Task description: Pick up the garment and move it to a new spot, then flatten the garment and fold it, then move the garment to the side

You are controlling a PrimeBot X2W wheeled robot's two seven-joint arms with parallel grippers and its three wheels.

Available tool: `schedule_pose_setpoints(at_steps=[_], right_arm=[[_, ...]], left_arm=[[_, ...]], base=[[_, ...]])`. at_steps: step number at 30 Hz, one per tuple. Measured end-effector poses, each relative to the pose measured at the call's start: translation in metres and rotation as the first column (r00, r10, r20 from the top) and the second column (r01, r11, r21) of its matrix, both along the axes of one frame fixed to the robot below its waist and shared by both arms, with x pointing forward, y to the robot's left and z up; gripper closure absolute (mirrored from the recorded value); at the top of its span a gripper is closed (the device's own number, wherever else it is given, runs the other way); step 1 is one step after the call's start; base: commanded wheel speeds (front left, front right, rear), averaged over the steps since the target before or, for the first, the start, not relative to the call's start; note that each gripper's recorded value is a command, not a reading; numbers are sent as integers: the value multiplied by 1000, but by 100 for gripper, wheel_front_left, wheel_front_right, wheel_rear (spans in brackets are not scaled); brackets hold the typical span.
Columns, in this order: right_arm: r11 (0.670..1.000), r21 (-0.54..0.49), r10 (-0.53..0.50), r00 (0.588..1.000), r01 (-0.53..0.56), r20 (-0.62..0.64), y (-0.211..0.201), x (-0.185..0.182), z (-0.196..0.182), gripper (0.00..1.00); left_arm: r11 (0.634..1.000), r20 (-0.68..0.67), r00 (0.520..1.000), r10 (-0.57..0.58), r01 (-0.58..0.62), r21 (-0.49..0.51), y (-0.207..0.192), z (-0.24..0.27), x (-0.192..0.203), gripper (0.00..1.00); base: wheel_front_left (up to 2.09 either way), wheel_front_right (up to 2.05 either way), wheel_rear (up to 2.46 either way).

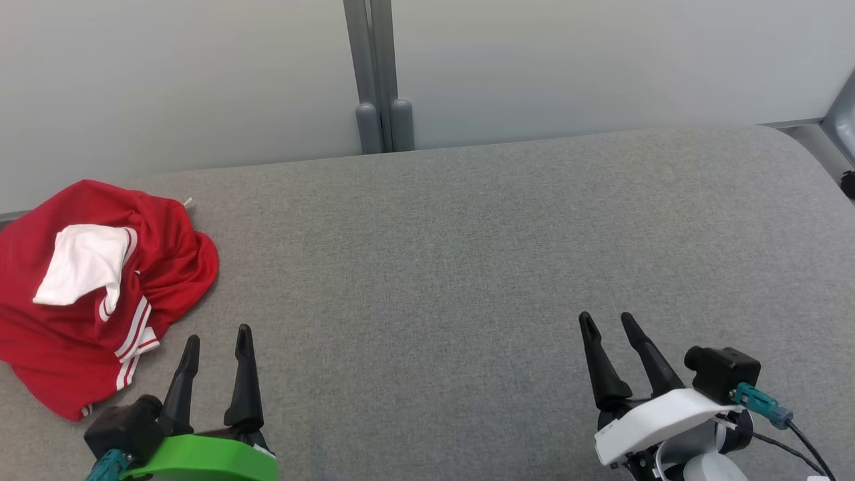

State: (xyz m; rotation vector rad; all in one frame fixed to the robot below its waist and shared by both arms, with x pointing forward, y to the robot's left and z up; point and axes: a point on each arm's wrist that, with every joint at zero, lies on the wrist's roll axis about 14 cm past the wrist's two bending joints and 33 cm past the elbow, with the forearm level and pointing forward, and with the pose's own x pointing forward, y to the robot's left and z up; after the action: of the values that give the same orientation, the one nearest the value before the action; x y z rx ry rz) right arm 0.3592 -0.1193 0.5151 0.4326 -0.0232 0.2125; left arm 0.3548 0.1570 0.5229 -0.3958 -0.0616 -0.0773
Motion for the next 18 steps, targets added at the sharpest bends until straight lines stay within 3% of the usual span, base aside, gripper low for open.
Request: schedule_pose_setpoints(at_steps=[18], right_arm=[[990, -141, -8, 998, 18, 70, -4, -5, 7, 0]], left_arm=[[986, 16, 1000, -11, 8, 169, -3, -7, -7, 0]], base=[[0, 0, 0]])
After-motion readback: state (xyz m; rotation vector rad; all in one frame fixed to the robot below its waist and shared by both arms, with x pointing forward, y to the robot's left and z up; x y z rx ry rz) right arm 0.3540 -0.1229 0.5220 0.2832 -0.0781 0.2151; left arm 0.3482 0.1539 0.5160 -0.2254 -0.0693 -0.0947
